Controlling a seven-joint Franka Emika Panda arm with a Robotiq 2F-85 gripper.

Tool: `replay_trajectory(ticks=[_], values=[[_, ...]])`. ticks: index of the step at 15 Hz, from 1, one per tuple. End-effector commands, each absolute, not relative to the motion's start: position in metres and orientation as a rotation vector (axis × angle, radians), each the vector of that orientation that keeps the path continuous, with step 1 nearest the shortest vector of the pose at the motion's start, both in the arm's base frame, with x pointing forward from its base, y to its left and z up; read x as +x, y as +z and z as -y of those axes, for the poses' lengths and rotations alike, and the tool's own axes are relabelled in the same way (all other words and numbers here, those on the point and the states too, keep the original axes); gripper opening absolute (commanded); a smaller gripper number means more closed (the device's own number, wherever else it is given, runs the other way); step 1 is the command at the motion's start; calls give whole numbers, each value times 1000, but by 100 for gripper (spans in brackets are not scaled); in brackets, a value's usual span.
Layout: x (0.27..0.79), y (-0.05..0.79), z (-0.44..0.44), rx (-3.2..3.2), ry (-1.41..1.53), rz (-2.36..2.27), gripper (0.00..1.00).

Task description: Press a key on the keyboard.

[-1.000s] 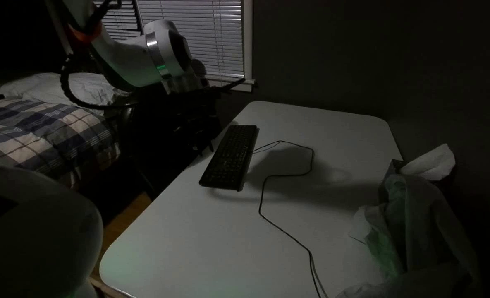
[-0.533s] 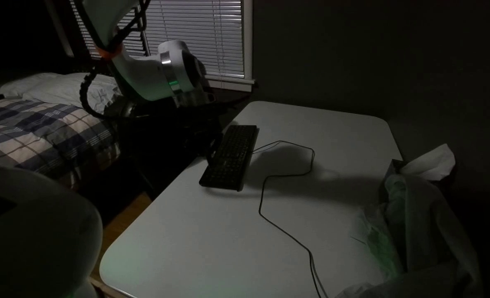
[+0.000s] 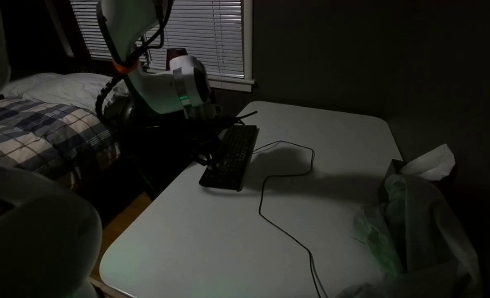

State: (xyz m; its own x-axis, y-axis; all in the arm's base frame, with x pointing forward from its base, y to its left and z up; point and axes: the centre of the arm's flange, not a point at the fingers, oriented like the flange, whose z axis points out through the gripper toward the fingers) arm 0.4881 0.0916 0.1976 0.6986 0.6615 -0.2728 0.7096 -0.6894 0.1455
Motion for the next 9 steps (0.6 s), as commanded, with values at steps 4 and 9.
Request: replay_trajectory(ticks=[4, 9], values=[[497, 170, -79, 2688, -259, -1070, 0], [499, 164, -77, 2703, -267, -1055, 0]])
